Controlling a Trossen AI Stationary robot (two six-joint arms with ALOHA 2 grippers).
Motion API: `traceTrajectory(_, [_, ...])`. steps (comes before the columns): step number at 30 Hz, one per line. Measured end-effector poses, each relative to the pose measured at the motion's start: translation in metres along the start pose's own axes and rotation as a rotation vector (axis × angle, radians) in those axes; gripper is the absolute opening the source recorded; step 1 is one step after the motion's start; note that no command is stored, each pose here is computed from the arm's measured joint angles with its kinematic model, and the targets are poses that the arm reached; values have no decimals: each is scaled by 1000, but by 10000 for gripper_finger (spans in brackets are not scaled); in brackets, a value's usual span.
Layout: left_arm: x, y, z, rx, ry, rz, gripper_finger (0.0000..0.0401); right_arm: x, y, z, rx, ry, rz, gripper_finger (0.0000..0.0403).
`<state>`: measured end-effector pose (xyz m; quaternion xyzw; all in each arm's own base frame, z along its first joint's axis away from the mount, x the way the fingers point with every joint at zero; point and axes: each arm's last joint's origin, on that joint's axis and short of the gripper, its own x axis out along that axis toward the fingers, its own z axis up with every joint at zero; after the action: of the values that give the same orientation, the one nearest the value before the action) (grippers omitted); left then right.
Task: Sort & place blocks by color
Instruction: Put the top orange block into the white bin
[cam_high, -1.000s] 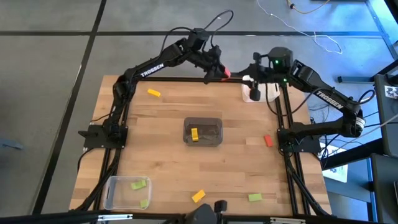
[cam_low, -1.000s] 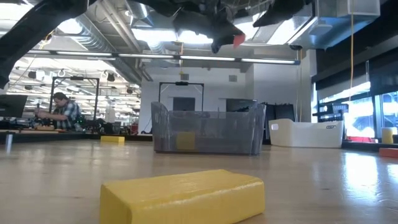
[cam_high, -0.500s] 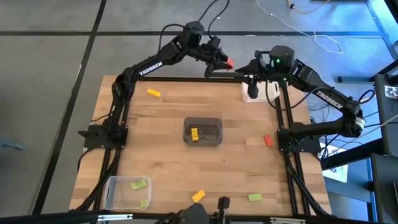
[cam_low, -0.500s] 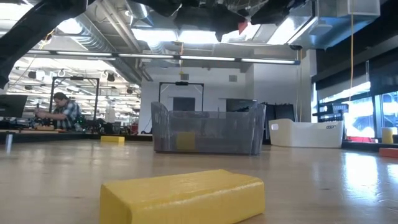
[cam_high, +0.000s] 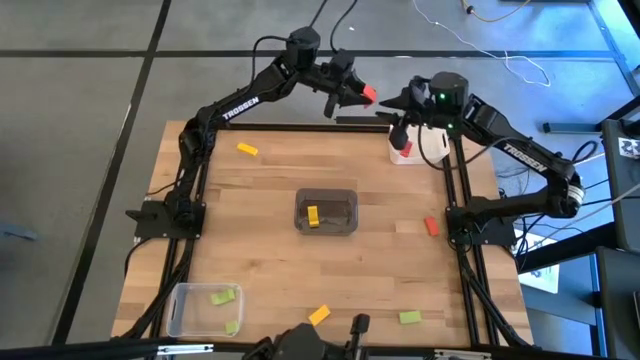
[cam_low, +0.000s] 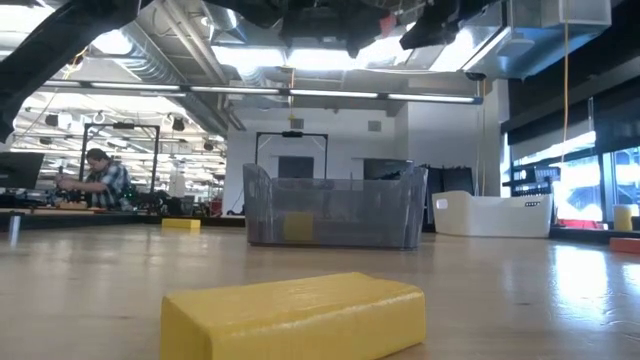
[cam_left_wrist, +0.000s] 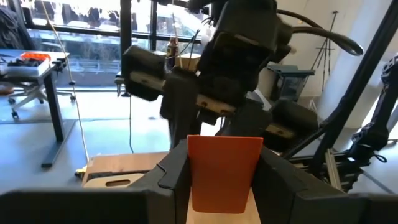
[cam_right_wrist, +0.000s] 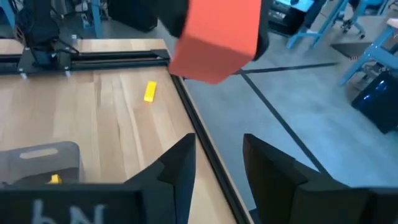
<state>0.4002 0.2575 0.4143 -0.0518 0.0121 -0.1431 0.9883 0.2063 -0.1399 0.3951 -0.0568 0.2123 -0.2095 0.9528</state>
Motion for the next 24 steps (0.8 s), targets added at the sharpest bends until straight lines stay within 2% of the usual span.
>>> traceTrajectory(8, [0, 0, 0, 5, 0, -4, 119, 19, -1, -4, -4, 32, 6, 134])
traceTrajectory(14, [0, 0, 0, 16, 2, -3, 119, 21, -5, 1, -38, -12, -78, 131])
traceTrajectory(24, [-2, 1, 0, 15, 2, 3, 119, 21, -7, 0, -22, 3, -121, 73])
